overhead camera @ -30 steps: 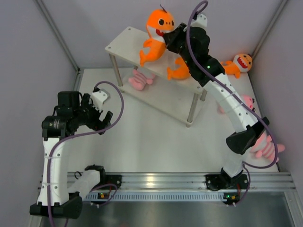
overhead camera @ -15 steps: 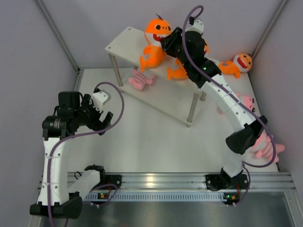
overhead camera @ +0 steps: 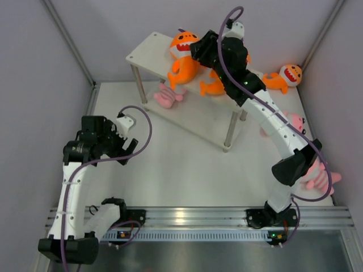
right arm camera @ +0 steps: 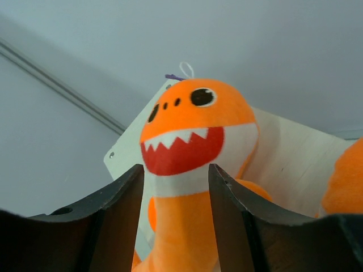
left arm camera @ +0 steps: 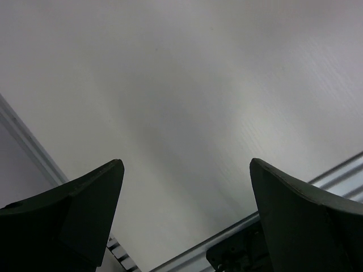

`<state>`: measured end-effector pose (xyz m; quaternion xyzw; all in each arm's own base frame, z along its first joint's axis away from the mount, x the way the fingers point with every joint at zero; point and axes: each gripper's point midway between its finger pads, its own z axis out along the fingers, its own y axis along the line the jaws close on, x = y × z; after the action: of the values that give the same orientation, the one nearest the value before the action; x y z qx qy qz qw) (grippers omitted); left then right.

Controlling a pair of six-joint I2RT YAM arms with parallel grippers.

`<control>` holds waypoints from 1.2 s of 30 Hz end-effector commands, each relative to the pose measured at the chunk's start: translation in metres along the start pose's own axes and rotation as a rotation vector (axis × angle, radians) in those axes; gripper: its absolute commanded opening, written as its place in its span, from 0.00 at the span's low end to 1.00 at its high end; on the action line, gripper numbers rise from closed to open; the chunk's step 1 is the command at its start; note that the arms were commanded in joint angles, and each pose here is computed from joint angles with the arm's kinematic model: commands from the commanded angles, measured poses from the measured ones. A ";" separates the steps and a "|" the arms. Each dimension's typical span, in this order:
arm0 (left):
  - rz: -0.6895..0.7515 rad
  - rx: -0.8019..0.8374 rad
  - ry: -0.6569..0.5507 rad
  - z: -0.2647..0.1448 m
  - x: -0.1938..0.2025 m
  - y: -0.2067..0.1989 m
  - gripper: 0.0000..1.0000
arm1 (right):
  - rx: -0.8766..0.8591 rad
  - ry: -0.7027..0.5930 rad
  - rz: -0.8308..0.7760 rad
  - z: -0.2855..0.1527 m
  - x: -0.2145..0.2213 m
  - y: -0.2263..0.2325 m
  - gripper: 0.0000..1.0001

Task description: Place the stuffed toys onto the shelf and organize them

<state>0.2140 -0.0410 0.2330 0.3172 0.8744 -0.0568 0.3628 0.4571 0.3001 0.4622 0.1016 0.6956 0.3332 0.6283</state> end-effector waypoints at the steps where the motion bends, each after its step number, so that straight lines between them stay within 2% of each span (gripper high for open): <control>1: -0.026 -0.206 0.067 0.029 0.023 0.041 0.99 | -0.206 -0.169 -0.052 -0.051 -0.080 0.062 0.50; 3: -0.034 -0.301 0.076 0.035 0.026 0.059 0.99 | -0.256 -0.213 -0.152 -0.071 -0.106 0.074 0.52; 4: -0.039 -0.300 0.082 0.039 0.031 0.059 0.99 | -0.259 -0.188 -0.194 -0.077 -0.106 0.073 0.53; 5: -0.039 -0.311 0.063 0.039 0.028 0.060 0.99 | -0.292 -0.212 -0.215 -0.091 -0.126 0.081 0.54; 8: -0.047 -0.239 0.014 0.044 0.020 0.047 0.99 | -0.300 -0.198 -0.241 -0.113 -0.162 0.059 0.55; 9: -0.058 -0.228 0.007 0.044 0.019 0.045 0.99 | -0.246 -0.245 -0.241 -0.125 -0.192 0.033 0.55; 11: -0.066 -0.204 0.003 0.048 0.019 0.041 0.99 | -0.135 -0.265 -0.233 -0.126 -0.208 -0.010 0.56; 12: -0.071 -0.201 0.008 0.049 0.020 0.041 0.99 | -0.050 -0.320 -0.218 -0.138 -0.234 -0.044 0.56; 14: -0.074 -0.202 0.019 0.051 0.023 0.041 0.99 | 0.059 -0.319 -0.199 -0.137 -0.245 -0.093 0.56; 15: -0.075 -0.205 0.024 0.051 0.024 0.042 0.99 | 0.165 -0.321 -0.191 -0.140 -0.259 -0.140 0.56; 17: -0.074 -0.210 0.034 0.051 0.026 0.042 0.99 | 0.289 -0.306 -0.201 -0.139 -0.265 -0.190 0.56; 18: -0.074 -0.215 0.030 0.050 0.024 0.044 0.99 | 0.406 -0.283 -0.229 -0.135 -0.264 -0.232 0.57; 23: -0.085 -0.254 0.061 0.045 0.021 0.054 0.99 | 0.576 -0.167 -0.196 -0.097 -0.232 -0.347 0.61; 24: -0.081 -0.261 0.055 0.041 0.015 0.057 0.99 | 0.620 -0.128 -0.175 -0.084 -0.219 -0.384 0.61; 29: -0.077 -0.181 0.153 0.041 0.020 0.050 0.99 | 0.663 -0.107 -0.137 -0.048 -0.197 -0.458 0.62; 30: -0.072 -0.164 0.170 0.037 0.020 0.048 0.99 | 0.694 -0.092 -0.108 -0.038 -0.182 -0.488 0.63; 31: -0.068 -0.133 0.178 0.040 0.019 0.045 0.99 | 0.696 -0.103 -0.102 -0.032 -0.181 -0.500 0.63; 32: -0.056 -0.112 0.181 0.036 0.016 0.043 0.99 | 0.721 -0.082 -0.067 -0.021 -0.160 -0.535 0.63; 33: -0.050 -0.092 0.181 0.035 0.013 0.041 0.99 | 0.732 -0.075 -0.053 -0.015 -0.152 -0.551 0.63; 35: -0.039 -0.028 0.169 0.037 0.006 0.034 0.99 | 0.708 -0.097 -0.055 0.002 -0.157 -0.565 0.64; 36: -0.019 -0.017 0.147 0.033 -0.002 0.034 0.99 | 0.672 -0.058 -0.022 0.019 -0.129 -0.588 0.66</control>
<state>0.2609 -0.0125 0.1980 0.2734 0.9144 0.0060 0.2985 0.6270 -0.1968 0.1842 0.3182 0.7971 0.0458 0.5112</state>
